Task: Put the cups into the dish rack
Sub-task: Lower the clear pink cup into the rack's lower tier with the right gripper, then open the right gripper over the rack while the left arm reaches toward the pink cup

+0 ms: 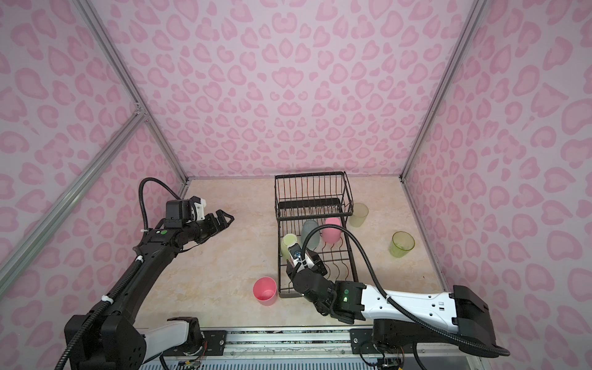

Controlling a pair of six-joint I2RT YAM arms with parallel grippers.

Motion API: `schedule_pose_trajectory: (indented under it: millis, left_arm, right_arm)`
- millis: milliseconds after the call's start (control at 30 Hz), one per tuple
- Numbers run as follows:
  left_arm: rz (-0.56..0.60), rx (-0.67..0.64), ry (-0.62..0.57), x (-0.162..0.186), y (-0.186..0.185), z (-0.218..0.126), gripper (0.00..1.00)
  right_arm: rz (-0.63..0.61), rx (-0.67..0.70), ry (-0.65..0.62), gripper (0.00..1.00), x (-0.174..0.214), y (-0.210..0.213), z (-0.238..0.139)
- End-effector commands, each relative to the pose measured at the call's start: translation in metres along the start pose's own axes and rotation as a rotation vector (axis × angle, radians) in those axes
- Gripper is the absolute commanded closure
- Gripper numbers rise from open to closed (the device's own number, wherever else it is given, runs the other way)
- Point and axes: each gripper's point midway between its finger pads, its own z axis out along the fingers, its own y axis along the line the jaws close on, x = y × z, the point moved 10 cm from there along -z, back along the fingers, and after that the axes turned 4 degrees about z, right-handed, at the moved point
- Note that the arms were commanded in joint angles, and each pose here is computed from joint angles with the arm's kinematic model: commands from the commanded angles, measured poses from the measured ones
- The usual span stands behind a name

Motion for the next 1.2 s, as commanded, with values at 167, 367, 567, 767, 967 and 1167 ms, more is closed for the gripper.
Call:
schedule_pose_trajectory:
  millis: [167,367,567,767,967,1167]
  left_arm:
    - [0.014,0.015,0.012,0.0,0.0,0.005,0.02]
    - [0.011,0.022,0.017,0.0,0.0,0.006,0.02]
    - [0.009,0.029,0.018,0.0,0.0,0.007,0.02]
    - [0.011,0.034,0.018,0.0,0.0,0.006,0.02]
    - [0.01,0.036,0.019,0.001,-0.001,0.006,0.02]
    - [0.01,0.035,0.019,0.001,-0.001,0.006,0.02]
  right_arm:
    - [0.08,-0.047,0.0,0.5,0.01,0.01,0.007]
    - [0.094,-0.077,0.026,0.5,0.017,0.019,0.008]
    - [0.094,-0.105,0.053,0.5,0.024,0.033,0.014]
    - [0.082,-0.104,0.084,0.5,0.031,0.041,0.02]
    - [0.083,-0.077,0.097,0.5,0.038,0.04,0.023]
    - [0.087,-0.058,0.104,0.49,0.048,0.037,0.025]
